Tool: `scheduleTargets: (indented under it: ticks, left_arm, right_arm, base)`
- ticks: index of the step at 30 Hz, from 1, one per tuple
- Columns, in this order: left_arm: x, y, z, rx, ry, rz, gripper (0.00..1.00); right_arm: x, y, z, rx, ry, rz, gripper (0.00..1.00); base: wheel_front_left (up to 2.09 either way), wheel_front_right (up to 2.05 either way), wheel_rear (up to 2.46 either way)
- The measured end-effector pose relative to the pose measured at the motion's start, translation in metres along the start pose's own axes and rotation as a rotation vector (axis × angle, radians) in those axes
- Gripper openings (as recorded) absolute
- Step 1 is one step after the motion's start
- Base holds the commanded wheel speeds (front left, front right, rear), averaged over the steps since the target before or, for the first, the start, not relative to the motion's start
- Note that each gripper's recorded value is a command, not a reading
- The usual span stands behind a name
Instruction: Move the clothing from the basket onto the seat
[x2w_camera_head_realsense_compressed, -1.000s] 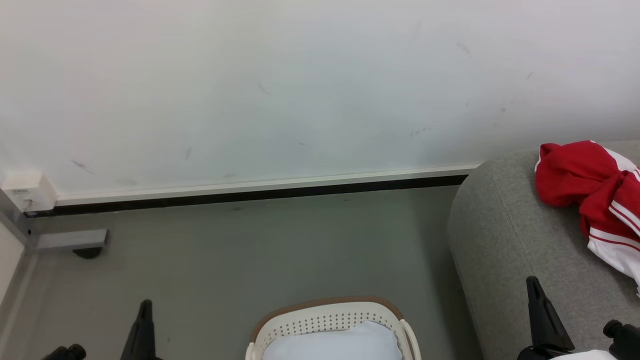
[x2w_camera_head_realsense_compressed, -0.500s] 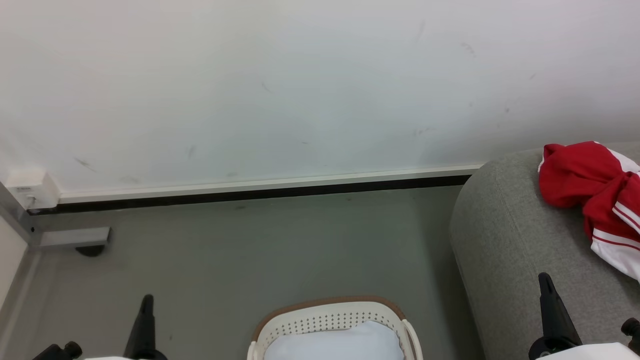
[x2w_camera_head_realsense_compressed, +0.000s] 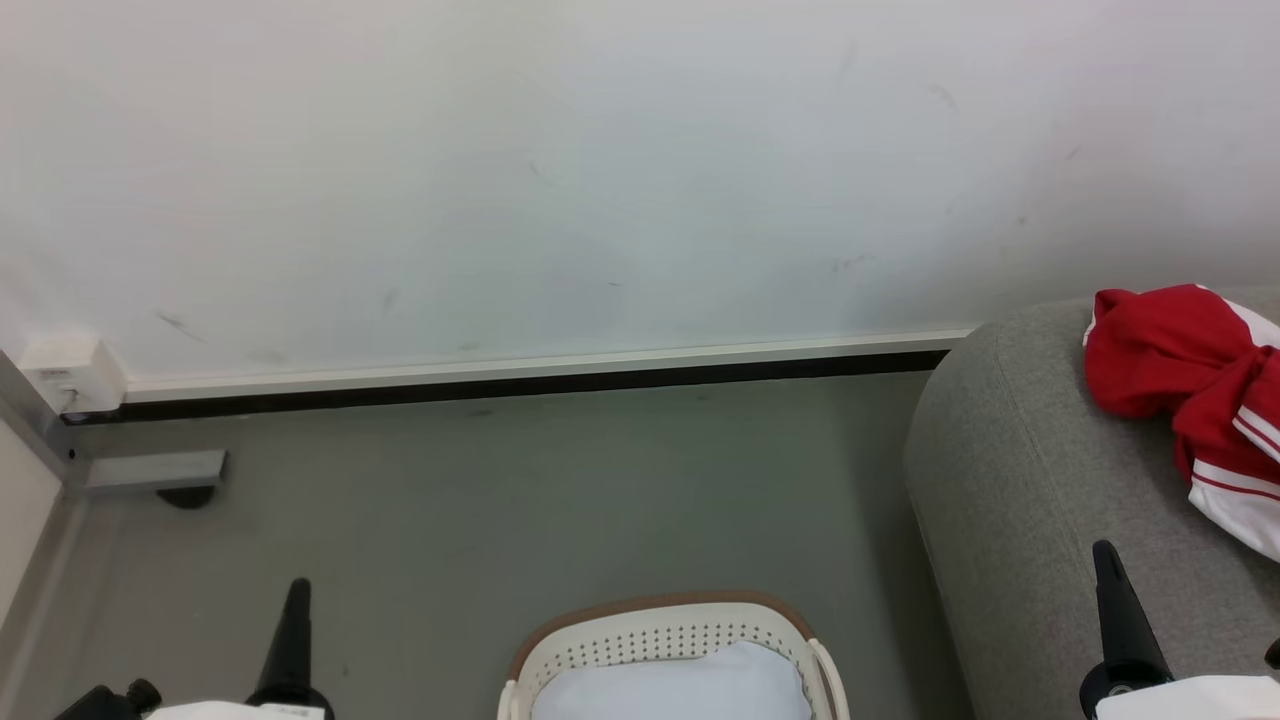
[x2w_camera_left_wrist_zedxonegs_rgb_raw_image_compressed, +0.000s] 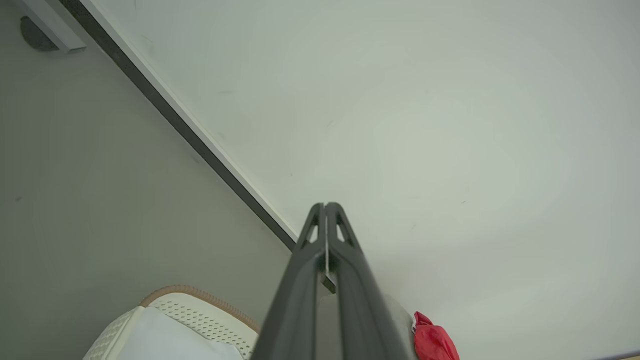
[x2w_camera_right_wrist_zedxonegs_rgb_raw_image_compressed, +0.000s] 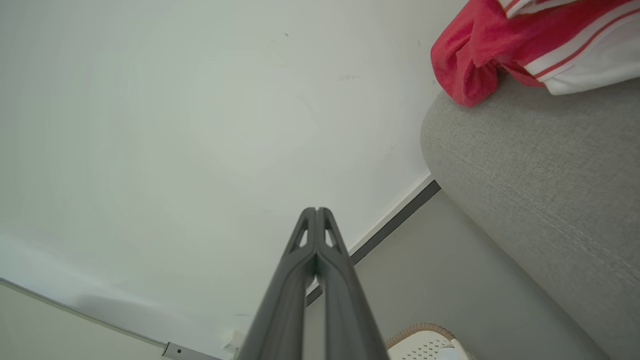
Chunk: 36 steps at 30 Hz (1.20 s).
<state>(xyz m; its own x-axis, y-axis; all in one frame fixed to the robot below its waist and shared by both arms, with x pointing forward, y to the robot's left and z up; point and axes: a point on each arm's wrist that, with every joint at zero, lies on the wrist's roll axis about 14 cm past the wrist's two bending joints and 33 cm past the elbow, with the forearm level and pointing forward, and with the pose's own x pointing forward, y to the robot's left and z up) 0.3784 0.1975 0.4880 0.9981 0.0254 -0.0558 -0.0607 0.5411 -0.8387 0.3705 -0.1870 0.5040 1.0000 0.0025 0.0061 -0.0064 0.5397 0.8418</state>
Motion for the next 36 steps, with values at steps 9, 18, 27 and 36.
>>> scheduleTargets:
  ticks: [9, 18, 27, 36]
  left_arm:
    - [0.0021, -0.0019, 0.0016, -0.099, 0.001, -0.003, 0.0]
    - [0.0036, -0.0036, 0.0025, -0.18, 0.004, -0.007, 0.0]
    - [0.0055, -0.006, 0.004, -0.264, 0.007, -0.015, 0.0]
    - [0.0065, -0.0078, 0.0056, -0.343, 0.007, -0.022, 0.0]
  right_arm:
    - [0.0019, -0.003, 0.002, 0.096, -0.001, -0.012, 0.0]
    - [0.0048, -0.0041, 0.0037, 0.181, 0.0, -0.018, 0.0]
    - [0.0078, -0.0041, 0.0053, 0.264, 0.0, -0.019, 0.0]
    - [0.0095, -0.0052, 0.0069, 0.339, 0.0, -0.021, 0.0]
  base:
    - [0.0, 0.0, 0.0]
    - [0.0, 0.0, 0.0]
    - [0.0, 0.0, 0.0]
    - [0.0, 0.0, 0.0]
